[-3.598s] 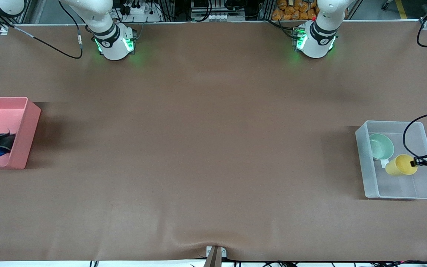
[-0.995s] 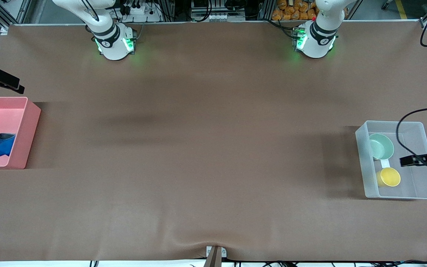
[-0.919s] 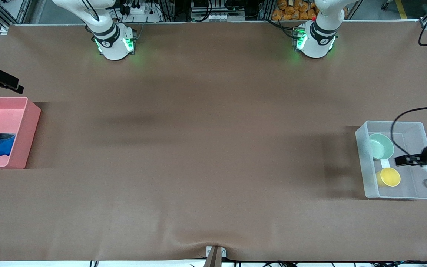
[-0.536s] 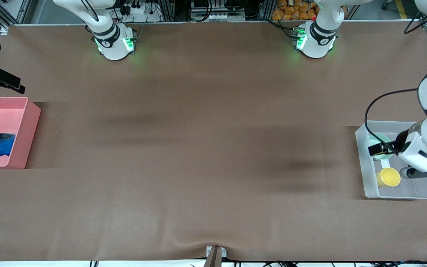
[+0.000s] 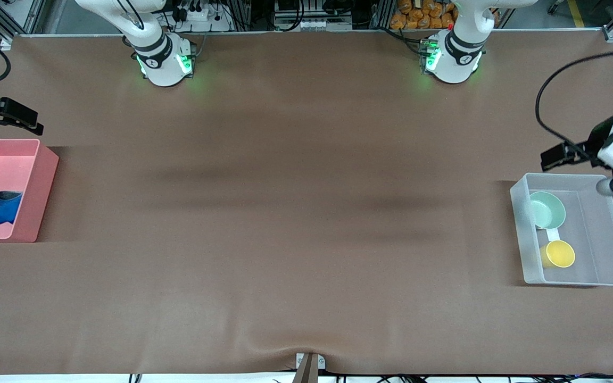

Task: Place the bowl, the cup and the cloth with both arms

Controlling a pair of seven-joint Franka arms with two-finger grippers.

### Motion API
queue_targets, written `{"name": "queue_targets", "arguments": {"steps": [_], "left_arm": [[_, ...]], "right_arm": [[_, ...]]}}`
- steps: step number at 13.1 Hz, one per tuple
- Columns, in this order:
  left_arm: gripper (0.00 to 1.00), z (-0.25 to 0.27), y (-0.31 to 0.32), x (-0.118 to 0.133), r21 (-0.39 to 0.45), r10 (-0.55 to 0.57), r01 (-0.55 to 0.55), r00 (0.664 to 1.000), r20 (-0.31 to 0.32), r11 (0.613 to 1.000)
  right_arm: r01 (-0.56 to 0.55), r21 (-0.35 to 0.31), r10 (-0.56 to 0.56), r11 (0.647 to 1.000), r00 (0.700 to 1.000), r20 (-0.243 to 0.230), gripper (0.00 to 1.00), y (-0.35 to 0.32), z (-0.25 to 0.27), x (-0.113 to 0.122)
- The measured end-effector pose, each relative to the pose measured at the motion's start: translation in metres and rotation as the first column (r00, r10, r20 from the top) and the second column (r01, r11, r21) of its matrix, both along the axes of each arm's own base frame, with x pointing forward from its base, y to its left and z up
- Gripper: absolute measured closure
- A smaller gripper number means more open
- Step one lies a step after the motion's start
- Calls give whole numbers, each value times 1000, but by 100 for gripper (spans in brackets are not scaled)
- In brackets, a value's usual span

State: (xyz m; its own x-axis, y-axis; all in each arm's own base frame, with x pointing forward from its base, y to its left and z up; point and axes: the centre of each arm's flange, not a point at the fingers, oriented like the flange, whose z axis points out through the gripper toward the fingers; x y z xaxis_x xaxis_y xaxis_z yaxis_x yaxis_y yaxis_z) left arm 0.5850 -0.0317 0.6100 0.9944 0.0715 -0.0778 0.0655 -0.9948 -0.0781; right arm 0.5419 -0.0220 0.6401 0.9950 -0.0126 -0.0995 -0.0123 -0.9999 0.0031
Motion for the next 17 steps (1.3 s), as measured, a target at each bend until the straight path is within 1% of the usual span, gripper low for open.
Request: {"name": "queue_targets", "arguments": {"steps": [2,4,6,8,11,17], "left_arm": [[0,19,3,-16,-8,1,-1,1000,12,1000],[0,38,6,-34,-43,-17,18,999,29,999],[0,57,18,-50,-60,-26,29,999,48,998],[0,64,26,-58,-66,-35,39,998,58,997],[0,58,31,-57,-84,-46,50,998,46,995],[0,42,30,-48,-87,-48,50,999,19,995]], "right_arm": [[0,0,0,1000,1000,0,0,0,0,0],[0,-1,0,1000,1000,-1,0,0,0,0],[1,-1,-1,1000,1000,-4,0,-1,-1,0],[1,-2,-1,1000,1000,-6,0,-1,-2,0],[3,-17,-3,1000,1000,-8,0,-3,-4,0],[6,-24,-7,1000,1000,-10,0,-5,-4,0]]}}
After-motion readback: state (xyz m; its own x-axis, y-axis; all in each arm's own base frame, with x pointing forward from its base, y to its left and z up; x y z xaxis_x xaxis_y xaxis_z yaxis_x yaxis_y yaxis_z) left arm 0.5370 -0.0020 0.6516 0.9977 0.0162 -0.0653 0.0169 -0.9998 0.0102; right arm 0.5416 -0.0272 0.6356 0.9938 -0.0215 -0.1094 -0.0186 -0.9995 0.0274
